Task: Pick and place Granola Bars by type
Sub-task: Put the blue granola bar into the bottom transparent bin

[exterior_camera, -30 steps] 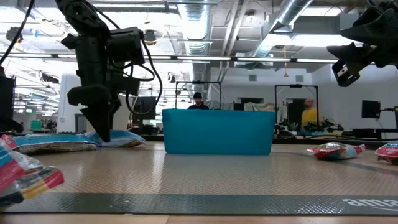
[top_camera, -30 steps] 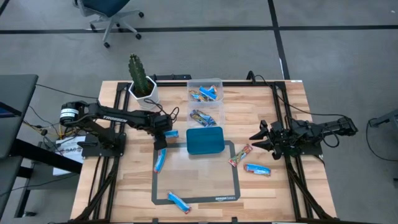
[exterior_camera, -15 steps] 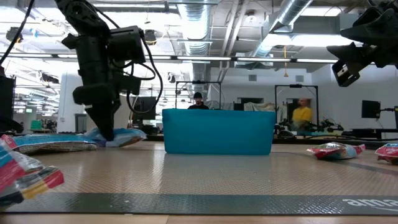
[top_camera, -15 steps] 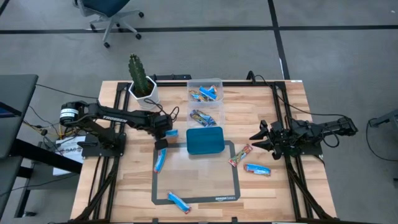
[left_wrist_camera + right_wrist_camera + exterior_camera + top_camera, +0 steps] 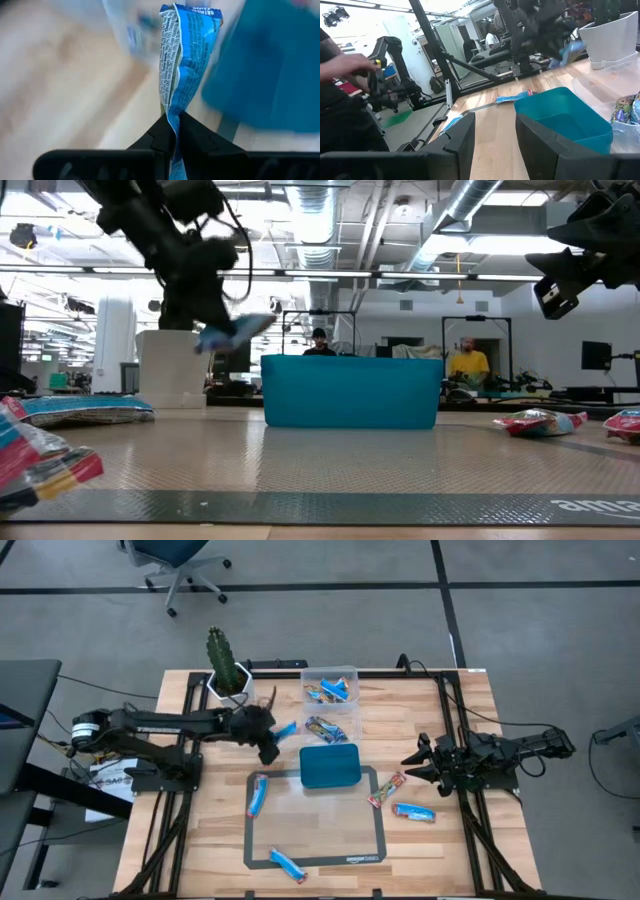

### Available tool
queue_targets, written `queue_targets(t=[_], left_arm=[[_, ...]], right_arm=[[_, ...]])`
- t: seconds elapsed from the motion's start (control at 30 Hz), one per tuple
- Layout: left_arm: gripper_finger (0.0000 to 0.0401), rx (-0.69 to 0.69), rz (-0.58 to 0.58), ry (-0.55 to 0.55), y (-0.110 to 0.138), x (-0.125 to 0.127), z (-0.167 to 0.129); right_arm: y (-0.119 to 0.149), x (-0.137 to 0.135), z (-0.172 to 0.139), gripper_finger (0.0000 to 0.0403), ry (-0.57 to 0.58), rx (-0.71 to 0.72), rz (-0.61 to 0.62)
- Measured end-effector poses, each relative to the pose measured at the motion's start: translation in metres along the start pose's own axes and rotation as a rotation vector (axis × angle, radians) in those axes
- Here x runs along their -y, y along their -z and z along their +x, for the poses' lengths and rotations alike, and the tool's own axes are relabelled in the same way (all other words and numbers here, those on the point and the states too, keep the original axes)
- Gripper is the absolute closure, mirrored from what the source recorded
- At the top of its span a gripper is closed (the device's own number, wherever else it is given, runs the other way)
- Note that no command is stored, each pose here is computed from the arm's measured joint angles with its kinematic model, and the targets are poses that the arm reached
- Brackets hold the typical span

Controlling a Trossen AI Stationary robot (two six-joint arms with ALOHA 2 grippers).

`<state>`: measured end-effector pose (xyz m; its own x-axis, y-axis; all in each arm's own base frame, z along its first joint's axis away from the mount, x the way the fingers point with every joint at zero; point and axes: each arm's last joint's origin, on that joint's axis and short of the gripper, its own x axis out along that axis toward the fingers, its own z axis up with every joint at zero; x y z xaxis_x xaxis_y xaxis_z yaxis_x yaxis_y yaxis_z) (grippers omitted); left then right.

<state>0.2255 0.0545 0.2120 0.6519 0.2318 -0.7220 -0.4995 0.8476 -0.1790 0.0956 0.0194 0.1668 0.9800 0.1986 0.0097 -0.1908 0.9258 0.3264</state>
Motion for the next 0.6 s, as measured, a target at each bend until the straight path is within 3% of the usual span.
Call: queue_targets(t=[0.3,0.5,0.6], left_arm=[[0.0378,0.357,-0.067,0.045,-0.027,0.001,-0.04],[0.0378,0.459,-0.1,0.09,-0.039,0.003,-0.043],[0.0378,0.448,-0.083,0.08,-0.048,0.006,-0.038]], right_arm=[[0.0,0.0,0.0,0.0268,0.0,0.0,0.0],[0.0,0.0,0.0,0.027,-0.001,0.0,0.0],[0.0,0.0,0.0,0.0268,-0.001,0.0,0.0]])
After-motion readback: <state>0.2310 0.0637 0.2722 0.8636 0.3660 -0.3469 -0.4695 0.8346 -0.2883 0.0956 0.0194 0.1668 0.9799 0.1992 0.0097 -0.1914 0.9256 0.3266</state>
